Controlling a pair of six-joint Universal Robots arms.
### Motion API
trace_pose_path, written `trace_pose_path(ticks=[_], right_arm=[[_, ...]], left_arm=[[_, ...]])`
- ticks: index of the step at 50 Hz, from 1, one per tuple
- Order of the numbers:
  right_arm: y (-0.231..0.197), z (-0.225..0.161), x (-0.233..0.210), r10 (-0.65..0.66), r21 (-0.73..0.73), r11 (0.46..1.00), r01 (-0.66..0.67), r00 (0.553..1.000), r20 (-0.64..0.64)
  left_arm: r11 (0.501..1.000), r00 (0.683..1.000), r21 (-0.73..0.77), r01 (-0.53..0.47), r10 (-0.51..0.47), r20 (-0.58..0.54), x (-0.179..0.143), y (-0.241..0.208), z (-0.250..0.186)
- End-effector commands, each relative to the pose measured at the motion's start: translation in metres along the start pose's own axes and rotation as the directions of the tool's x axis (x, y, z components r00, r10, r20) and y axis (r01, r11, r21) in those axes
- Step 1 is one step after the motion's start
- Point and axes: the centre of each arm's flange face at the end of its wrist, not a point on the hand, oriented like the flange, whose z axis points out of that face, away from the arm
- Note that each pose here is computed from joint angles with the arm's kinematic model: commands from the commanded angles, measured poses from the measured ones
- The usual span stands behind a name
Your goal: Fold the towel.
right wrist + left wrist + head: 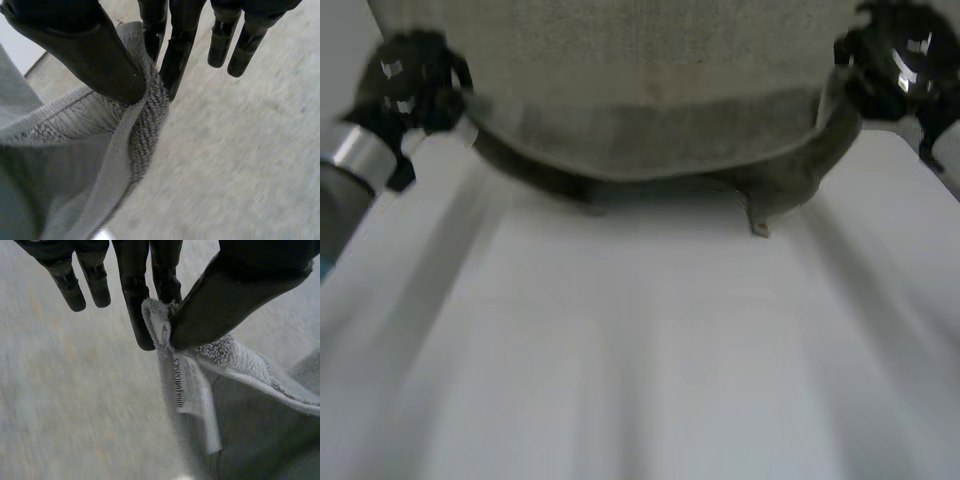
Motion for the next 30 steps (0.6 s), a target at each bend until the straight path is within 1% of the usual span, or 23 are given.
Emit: trace_pose_path(ticks=[1, 3, 7, 8, 9, 11, 15, 17, 19, 20, 23, 25, 30], right_arm=[[0.05, -0.039, -0.008, 0.059, -0.096, 0.994, -0.048, 0.992, 0.112], [0.053, -0.044, -0.009, 0.07, -0.107, 0.993, -0.057, 0.99, 0.125], [0.043, -0.05, -0.005, 0.075, -0.104, 0.993, -0.063, 0.99, 0.12], [0.033, -0.053, -0.003, 0.071, -0.1, 0.993, -0.06, 0.991, 0.111], [0.025, -0.056, -0.001, 0.079, -0.105, 0.992, -0.068, 0.992, 0.101], [0.019, -0.06, 0.0, 0.1, -0.117, 0.989, -0.088, 0.991, 0.094], [0.006, -0.066, 0.001, 0.145, -0.144, 0.981, -0.133, 0.987, 0.075], [-0.014, -0.074, 0.001, 0.167, -0.15, 0.976, -0.157, 0.984, 0.058], [-0.022, -0.078, 0.004, 0.173, -0.156, 0.974, -0.164, 0.984, 0.044], [-0.028, -0.083, 0.007, 0.174, -0.16, 0.973, -0.167, 0.984, 0.026], [-0.035, -0.09, 0.015, 0.177, -0.176, 0.968, -0.176, 0.984, -0.011], [-0.036, -0.093, 0.018, 0.179, -0.186, 0.966, -0.181, 0.983, -0.023], [-0.036, -0.1, 0.026, 0.192, -0.218, 0.955, -0.2, 0.98, -0.057]], left_arm=[[0.991, 0.996, -0.13, 0.036, -0.046, -0.076, 0.003, 0.054, -0.032], [0.986, 0.994, -0.164, 0.041, -0.057, -0.094, 0.002, 0.063, -0.041], [0.986, 0.994, -0.162, 0.04, -0.056, -0.094, 0.0, 0.059, -0.044], [0.989, 0.995, -0.142, 0.035, -0.049, -0.092, 0.0, 0.047, -0.045], [0.989, 0.995, -0.142, 0.035, -0.049, -0.092, 0.0, 0.047, -0.045], [0.993, 0.996, -0.117, 0.024, -0.034, -0.084, 0.0, 0.023, -0.049], [0.993, 0.997, -0.119, 0.025, -0.034, -0.072, 0.0, 0.005, -0.055], [0.992, 0.997, -0.12, 0.025, -0.034, -0.068, 0.002, -0.003, -0.058], [0.993, 0.997, -0.116, 0.025, -0.033, -0.064, 0.005, -0.021, -0.065], [0.993, 0.997, -0.116, 0.025, -0.033, -0.064, 0.005, -0.021, -0.065], [0.99, 0.998, -0.132, 0.04, -0.047, -0.052, 0.006, -0.028, -0.071], [0.982, 0.995, -0.172, 0.081, -0.088, -0.037, 0.008, -0.026, -0.077], [0.967, 0.992, -0.224, 0.122, -0.128, -0.014, 0.009, -0.018, -0.085]])
